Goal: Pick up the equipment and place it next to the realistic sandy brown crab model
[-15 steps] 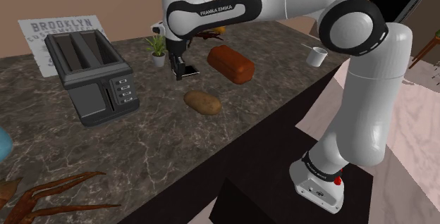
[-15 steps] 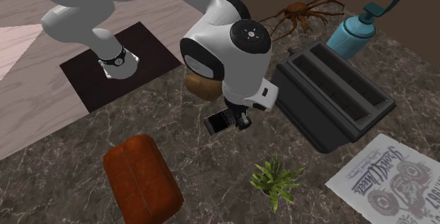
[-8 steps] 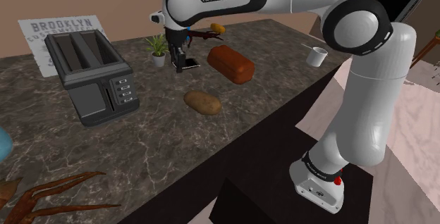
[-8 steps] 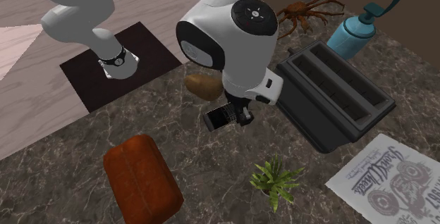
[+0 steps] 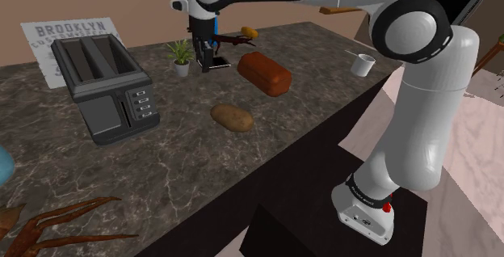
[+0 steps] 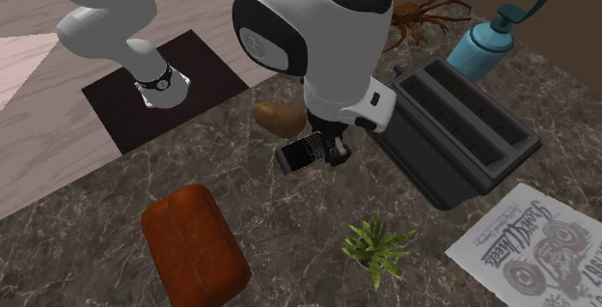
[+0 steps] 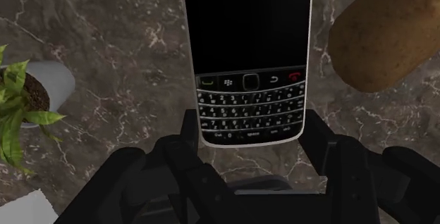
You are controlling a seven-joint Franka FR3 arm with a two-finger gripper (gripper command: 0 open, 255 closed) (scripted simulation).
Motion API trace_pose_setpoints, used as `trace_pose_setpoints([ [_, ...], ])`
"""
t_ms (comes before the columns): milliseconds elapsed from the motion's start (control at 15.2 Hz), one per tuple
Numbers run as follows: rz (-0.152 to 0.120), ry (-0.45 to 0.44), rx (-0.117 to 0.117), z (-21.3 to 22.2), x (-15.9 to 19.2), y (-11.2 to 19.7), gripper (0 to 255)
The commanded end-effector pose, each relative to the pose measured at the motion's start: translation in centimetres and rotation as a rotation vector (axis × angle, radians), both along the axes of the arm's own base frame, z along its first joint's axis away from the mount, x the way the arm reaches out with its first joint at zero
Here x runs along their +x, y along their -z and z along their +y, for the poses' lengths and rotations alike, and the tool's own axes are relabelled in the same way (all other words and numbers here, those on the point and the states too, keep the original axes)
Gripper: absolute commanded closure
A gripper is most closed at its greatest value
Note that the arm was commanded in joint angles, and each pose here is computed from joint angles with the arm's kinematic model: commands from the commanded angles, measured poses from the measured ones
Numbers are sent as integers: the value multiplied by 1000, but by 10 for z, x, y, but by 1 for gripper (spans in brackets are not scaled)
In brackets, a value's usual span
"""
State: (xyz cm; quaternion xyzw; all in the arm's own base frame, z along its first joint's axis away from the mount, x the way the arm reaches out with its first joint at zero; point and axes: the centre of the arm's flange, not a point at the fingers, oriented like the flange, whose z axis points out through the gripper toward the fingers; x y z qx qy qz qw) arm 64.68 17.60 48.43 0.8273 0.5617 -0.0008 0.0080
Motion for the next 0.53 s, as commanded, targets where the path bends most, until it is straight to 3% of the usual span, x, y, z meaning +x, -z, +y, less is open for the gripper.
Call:
trace_pose_setpoints([
  [0,0,0,0,1,-1,-7,255],
  [462,0,0,0,77,-53,-7,255],
])
